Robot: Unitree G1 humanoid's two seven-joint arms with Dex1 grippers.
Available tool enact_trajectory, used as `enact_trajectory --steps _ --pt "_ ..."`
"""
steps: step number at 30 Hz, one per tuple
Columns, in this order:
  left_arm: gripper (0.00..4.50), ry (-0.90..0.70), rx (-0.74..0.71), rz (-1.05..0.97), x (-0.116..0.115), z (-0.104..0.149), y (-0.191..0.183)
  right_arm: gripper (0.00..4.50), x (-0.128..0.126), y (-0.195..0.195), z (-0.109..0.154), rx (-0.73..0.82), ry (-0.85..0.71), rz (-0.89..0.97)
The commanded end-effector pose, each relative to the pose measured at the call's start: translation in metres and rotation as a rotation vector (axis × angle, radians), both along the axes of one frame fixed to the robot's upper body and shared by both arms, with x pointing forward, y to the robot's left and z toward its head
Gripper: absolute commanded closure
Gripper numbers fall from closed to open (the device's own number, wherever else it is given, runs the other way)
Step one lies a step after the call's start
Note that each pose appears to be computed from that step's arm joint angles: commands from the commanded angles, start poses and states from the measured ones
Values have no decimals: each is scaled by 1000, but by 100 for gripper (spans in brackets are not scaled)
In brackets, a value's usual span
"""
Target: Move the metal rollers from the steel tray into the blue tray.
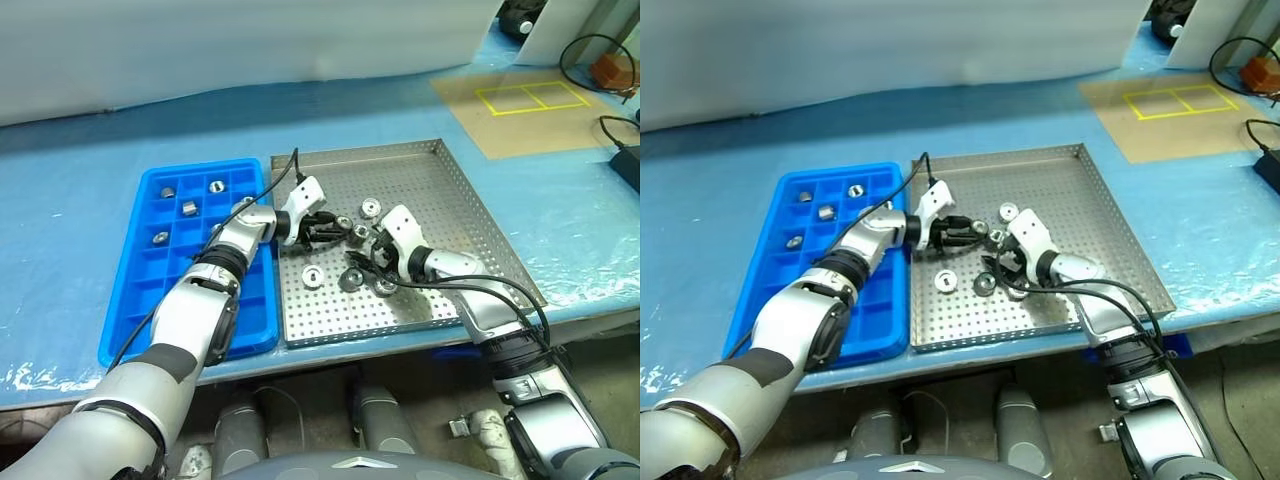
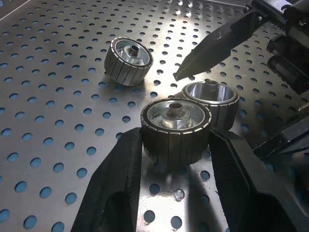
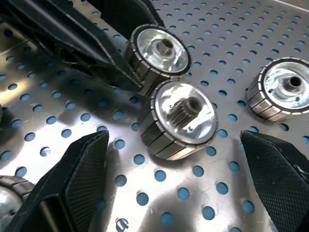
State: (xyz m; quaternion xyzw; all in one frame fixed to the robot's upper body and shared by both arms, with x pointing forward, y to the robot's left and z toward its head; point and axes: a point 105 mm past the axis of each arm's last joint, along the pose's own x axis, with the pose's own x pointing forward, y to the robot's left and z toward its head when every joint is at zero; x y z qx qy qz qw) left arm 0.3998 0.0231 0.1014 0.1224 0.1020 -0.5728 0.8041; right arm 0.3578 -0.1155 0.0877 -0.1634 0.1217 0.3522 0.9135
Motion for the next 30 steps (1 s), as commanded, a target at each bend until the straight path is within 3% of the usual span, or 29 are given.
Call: enact_trajectory --steps 1,10,13,16,17,22,30 --pt "263 48 -8 18 -4 -15 7 0 4 2 25 30 -85 14" --pt "263 51 -4 12 -5 -16 6 0 5 8 28 53 -105 7" --pt "266 53 -4 13 -6 -17 5 59 0 14 25 59 -100 33" --pt "266 54 -3 14 -6 -18 5 157 4 14 21 37 -104 -1" --pt "266 54 -2 15 -6 -18 5 157 4 14 20 36 -102 -1" --pt "266 57 -3 16 -6 -19 6 280 6 9 17 14 -104 -29" --pt "266 54 -1 22 -6 -19 8 281 4 12 13 -8 -105 -11"
